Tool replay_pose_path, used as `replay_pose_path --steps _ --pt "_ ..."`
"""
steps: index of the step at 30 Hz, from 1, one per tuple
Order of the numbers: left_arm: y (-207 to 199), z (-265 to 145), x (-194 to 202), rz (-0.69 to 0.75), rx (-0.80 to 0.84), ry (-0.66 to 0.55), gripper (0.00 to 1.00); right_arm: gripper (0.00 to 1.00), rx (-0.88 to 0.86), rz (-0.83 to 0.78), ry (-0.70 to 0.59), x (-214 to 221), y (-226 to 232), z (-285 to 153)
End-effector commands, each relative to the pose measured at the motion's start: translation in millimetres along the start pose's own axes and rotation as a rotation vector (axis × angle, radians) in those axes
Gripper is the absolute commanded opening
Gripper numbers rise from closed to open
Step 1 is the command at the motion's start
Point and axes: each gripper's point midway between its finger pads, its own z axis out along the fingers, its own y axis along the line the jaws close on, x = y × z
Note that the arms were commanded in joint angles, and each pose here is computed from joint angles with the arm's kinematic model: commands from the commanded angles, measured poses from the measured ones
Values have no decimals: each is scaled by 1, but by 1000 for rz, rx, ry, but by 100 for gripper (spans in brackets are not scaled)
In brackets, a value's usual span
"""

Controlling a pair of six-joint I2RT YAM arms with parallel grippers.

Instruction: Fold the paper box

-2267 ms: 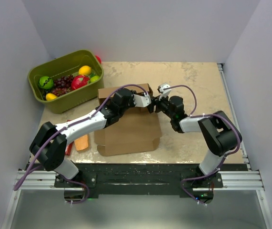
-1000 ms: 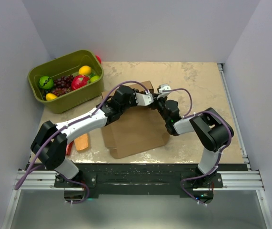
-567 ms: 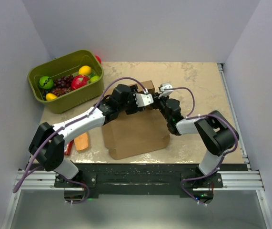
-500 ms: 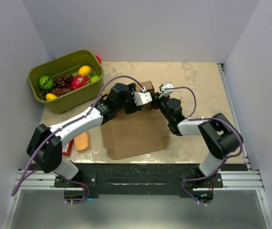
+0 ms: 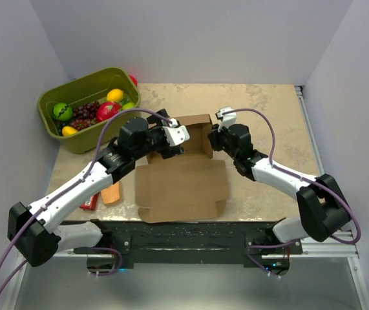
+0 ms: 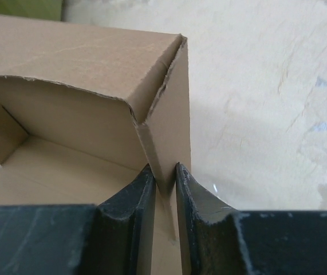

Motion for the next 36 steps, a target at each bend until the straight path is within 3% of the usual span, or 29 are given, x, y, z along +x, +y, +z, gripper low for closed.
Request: replay_pose_path --steps 1,14,17,20,23,26,29,32,36 --pt "-19 7 22 11 72 63 100 0 15 -17 107 6 -3 -16" --pt "-13 37 69 88 28 203 97 0 -35 3 158 11 7 -25" --pt "-13 44 74 76 54 213 80 0 -39 2 162 11 8 -23" --pt "-17 47 76 69 74 218 47 0 -32 0 164 12 6 -22" --pt "-23 48 77 63 98 209 29 0 -23 -5 167 14 5 -19" --pt "-25 48 78 58 110 207 20 0 -15 1 161 16 3 -15" --pt "-29 48 78 53 122 207 13 10 -17 22 134 17 4 -11" --pt "-30 48 80 54 127 210 8 27 -13 43 114 25 4 -8" --pt "-31 47 80 51 132 207 6 32 -9 41 100 30 2 1"
